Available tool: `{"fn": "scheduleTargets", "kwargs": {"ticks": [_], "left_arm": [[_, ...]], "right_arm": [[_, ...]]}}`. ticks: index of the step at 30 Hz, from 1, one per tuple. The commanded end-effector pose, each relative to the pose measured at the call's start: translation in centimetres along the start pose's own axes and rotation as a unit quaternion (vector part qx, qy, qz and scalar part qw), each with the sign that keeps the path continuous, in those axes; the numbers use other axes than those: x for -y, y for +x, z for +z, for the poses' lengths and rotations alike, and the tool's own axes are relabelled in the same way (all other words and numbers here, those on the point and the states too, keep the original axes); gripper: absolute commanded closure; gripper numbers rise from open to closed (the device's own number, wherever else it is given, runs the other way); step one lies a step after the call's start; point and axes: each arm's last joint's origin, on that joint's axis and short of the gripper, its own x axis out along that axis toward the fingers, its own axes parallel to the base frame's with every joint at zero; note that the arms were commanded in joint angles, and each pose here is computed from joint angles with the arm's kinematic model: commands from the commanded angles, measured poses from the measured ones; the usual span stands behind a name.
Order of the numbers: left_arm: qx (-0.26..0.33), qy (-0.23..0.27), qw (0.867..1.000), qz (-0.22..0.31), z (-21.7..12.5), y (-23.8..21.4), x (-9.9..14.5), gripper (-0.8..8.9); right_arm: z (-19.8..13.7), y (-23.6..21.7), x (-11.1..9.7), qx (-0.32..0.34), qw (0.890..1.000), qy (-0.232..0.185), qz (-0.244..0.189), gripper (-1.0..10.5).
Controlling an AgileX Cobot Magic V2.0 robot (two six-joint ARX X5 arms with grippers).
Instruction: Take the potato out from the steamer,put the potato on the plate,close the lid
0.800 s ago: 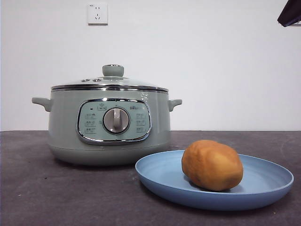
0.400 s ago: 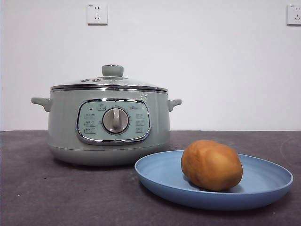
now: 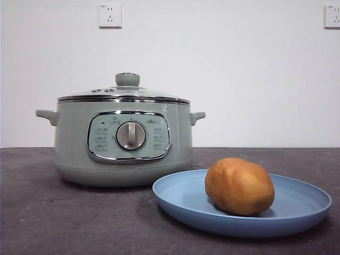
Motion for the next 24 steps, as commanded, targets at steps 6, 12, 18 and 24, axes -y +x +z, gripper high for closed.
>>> {"fn": "scheduleTargets", "kwargs": {"ticks": [6,12,18,24], "left_arm": [[-0.005,-0.006,1.0,0.004,-0.5,0.1,-0.1,8.17],[-0.005,-0.006,1.0,0.004,-0.5,0.1,-0.1,8.17],[-0.005,-0.006,1.0,0.004,-0.5,0.1,-0.1,8.17],[-0.005,-0.006,1.0,0.004,-0.5,0.1,-0.1,8.17]], "right_arm": [[-3.9,0.3,0.7,-0.022,1.0,-0.005,-0.015,9.5],[-5.0,0.1,0.9,-0.059,0.998,-0.002,-0.02,9.5],[-5.3,0.0,0.9,-0.078,0.997,0.009,-0.02,9.5],[-5.3,0.0,0.9,-0.076,0.997,0.014,-0.022,9.5]]}}
